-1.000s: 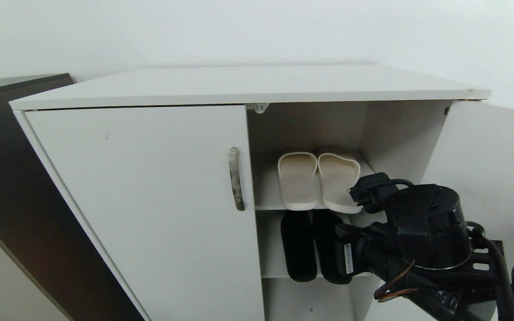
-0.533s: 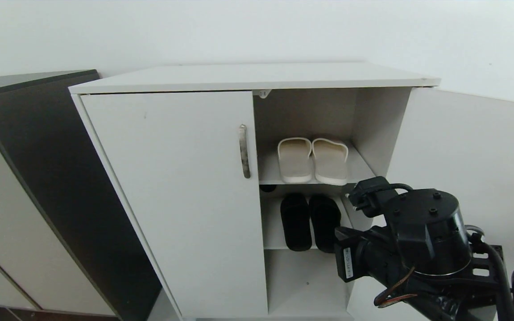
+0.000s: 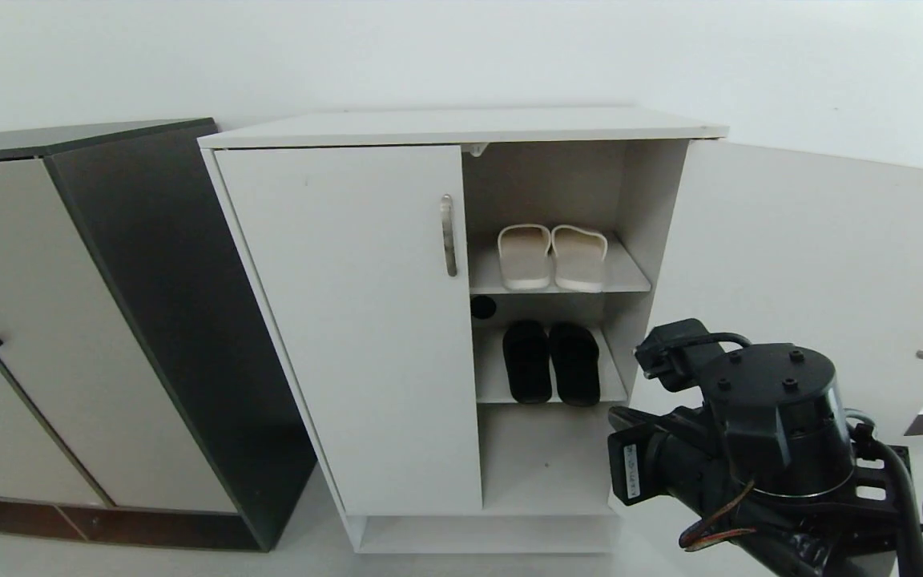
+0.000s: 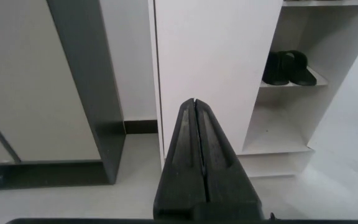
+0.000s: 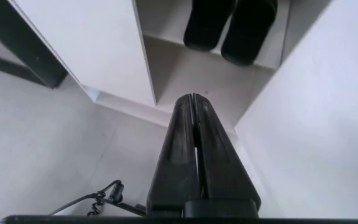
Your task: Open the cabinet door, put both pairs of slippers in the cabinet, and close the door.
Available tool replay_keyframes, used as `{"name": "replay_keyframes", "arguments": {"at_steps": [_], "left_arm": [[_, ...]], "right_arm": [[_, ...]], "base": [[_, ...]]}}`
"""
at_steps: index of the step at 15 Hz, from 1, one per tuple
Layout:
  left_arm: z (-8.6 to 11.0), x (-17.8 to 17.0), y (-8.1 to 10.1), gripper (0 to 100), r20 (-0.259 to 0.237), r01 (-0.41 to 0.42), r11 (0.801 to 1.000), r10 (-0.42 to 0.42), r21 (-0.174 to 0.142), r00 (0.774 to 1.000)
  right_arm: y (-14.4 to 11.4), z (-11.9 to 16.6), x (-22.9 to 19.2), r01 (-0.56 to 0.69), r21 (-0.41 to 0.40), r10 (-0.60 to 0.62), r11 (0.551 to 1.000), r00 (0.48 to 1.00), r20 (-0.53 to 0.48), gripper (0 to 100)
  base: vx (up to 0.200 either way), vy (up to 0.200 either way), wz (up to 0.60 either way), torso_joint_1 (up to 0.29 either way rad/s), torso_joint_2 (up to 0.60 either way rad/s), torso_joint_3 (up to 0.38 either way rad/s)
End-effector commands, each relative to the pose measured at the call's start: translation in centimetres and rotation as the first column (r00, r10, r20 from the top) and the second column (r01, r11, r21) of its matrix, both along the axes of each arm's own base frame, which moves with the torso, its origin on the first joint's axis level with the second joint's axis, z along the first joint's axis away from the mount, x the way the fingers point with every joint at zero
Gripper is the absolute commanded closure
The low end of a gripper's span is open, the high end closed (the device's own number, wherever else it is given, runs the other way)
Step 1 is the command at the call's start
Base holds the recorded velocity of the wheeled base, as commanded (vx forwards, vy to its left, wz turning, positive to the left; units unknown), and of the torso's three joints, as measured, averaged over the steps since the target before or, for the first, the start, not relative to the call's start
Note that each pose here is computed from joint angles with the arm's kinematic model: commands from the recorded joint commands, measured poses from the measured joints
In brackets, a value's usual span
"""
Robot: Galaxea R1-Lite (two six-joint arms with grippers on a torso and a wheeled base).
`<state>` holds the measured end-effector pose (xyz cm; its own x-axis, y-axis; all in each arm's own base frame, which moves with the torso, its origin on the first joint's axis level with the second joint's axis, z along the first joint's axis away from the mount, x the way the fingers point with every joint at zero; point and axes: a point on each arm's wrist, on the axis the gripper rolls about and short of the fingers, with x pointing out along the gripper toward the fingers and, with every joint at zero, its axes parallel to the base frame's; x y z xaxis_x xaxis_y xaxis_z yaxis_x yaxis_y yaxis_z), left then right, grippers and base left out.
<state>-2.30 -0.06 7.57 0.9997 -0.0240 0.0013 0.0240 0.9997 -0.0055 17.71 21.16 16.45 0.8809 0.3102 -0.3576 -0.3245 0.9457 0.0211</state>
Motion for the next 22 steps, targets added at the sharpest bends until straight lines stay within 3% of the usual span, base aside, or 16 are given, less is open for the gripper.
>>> {"name": "replay_keyframes", "arguments": {"at_steps": [1, 3, 22], "left_arm": [[0.0, 0.0, 0.0, 100, -0.001, 0.001, 1.0, -0.001, -0.001, 1.0], [0.0, 0.0, 0.0, 100, -0.001, 0.001, 1.0, -0.001, -0.001, 1.0], [0.0, 0.0, 0.0, 100, -0.001, 0.001, 1.0, -0.001, -0.001, 1.0]], "right_arm": [[-0.2, 0.2, -0.1, -0.001, 0.002, 0.001, 1.0, 1.0, 0.005, 100], [-0.3, 0.0, -0.1, -0.003, -0.014, 0.003, 1.0, 1.0, 0.004, 100], [-0.6, -1.2, 0.9, 0.019, -0.032, -0.019, 0.999, 1.0, 0.017, 100]], "base": [[-0.2, 0.0, 0.0, -0.002, 0.0, 0.002], [-0.2, 0.0, 0.0, 0.002, 0.0, 0.002], [0.0, 0.0, 0.0, 0.0, 0.0, 0.0]]}}
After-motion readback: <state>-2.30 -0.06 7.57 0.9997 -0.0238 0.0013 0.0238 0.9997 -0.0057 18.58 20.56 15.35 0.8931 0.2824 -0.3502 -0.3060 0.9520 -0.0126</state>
